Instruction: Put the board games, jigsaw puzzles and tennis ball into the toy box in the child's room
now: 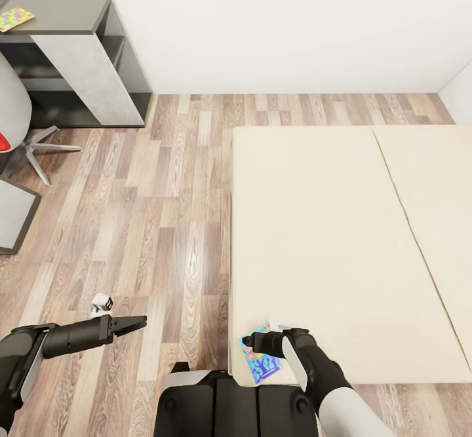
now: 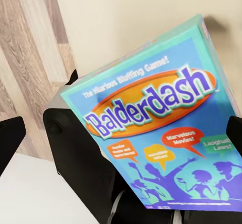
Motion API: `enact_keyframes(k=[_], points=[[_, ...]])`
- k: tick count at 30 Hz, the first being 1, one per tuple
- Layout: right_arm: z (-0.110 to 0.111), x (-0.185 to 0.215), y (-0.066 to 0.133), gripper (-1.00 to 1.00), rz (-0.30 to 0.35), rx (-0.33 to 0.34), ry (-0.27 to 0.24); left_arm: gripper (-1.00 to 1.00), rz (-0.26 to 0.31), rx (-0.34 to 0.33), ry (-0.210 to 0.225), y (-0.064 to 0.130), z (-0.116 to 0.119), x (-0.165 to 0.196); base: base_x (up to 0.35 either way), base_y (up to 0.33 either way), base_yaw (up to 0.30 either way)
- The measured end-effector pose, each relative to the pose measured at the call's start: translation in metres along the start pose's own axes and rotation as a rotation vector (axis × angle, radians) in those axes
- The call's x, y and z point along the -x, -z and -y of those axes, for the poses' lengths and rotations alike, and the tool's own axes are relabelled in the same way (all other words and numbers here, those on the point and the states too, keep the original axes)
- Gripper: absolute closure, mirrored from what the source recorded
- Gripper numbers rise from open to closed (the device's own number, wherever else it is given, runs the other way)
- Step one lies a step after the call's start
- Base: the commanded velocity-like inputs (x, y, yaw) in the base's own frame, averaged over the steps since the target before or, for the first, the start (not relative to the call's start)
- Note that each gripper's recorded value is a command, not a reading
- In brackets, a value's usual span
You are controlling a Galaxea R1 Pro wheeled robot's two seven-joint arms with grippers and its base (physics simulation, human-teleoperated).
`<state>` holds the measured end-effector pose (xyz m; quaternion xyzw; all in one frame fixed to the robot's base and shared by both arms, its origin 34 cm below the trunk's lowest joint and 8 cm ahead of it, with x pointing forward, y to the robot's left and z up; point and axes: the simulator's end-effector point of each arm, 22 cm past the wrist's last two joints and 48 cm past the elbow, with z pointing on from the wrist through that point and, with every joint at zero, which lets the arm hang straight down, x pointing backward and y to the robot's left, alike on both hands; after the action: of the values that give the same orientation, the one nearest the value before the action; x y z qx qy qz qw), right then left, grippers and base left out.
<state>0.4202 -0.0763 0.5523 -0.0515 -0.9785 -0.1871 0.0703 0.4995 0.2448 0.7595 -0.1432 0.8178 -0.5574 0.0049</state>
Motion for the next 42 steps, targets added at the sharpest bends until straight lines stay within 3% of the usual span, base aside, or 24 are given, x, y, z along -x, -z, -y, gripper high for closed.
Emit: enact_keyframes(k=[42], points=[[0.010,0.012,0.005,-1.00,0.030,-0.056,0.010,-1.00,0.002,-0.002,-0.006,0.001,0.003,0.001,0.000,0.000,0.009]])
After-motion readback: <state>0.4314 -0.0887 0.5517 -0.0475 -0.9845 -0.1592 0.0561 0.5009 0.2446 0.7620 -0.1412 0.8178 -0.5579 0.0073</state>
